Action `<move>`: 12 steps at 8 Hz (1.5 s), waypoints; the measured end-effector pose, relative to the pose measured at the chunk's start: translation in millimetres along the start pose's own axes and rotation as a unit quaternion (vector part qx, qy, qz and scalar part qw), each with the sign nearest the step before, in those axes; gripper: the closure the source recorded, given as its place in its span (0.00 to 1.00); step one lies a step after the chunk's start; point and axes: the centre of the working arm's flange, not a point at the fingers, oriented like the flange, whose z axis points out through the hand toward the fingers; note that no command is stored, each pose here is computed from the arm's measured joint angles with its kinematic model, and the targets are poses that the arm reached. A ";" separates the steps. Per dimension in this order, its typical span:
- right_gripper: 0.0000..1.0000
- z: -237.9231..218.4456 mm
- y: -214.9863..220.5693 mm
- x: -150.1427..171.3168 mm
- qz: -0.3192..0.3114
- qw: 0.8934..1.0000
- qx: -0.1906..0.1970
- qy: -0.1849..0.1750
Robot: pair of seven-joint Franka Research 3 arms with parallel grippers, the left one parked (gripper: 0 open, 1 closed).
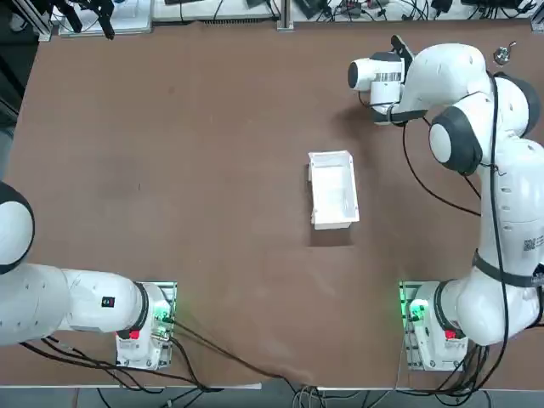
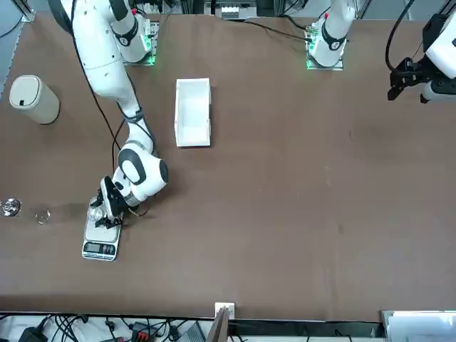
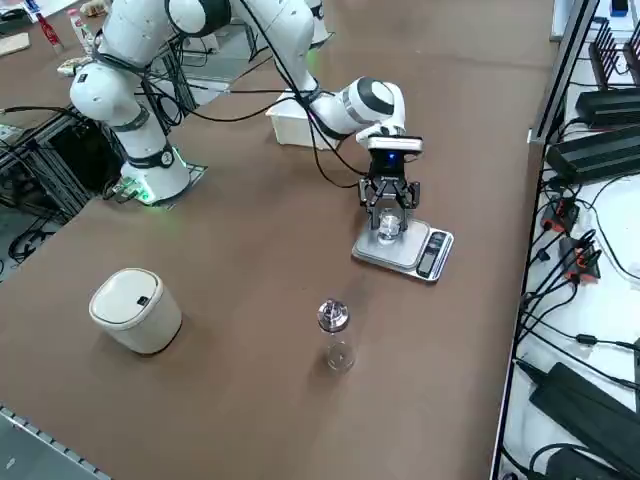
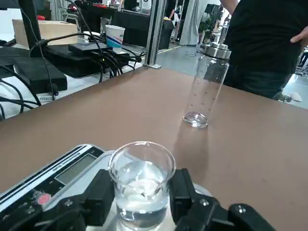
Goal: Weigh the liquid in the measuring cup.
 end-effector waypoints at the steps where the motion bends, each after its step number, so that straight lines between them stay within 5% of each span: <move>1: 0.37 0.4 -2.2 -1.3 0.002 1.000 0.001 0.000; 4: 0.34 1.3 -5.4 -4.0 0.002 1.000 0.002 0.000; 6: 0.07 1.4 -5.7 -5.0 0.002 1.000 0.003 0.000; 7: 0.03 1.0 -6.4 -4.1 0.000 1.000 0.003 0.000; 12: 0.00 -22.4 -5.7 48.3 -0.084 0.995 -0.034 -0.034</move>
